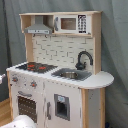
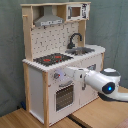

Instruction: Play with the kitchen

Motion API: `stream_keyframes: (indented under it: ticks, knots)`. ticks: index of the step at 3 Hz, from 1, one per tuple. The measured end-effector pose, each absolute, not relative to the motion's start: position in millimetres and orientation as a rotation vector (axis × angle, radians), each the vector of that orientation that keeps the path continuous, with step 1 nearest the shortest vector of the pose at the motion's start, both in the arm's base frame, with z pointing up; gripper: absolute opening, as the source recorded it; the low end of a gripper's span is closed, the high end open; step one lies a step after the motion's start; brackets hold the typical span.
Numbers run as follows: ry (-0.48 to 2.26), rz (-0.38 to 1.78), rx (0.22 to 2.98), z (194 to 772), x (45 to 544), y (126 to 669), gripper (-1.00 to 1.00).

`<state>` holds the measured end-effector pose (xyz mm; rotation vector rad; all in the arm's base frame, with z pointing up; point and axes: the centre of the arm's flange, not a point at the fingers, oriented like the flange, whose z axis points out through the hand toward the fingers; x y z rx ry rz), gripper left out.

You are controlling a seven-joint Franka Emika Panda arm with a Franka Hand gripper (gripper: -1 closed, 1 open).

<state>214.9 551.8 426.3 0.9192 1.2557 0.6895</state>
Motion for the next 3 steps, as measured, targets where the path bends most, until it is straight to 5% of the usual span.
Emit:
stream_keyframes:
  ticks: [3]
  knots:
    - [1.269, 0.543, 0.829, 502, 221, 513, 1.00]
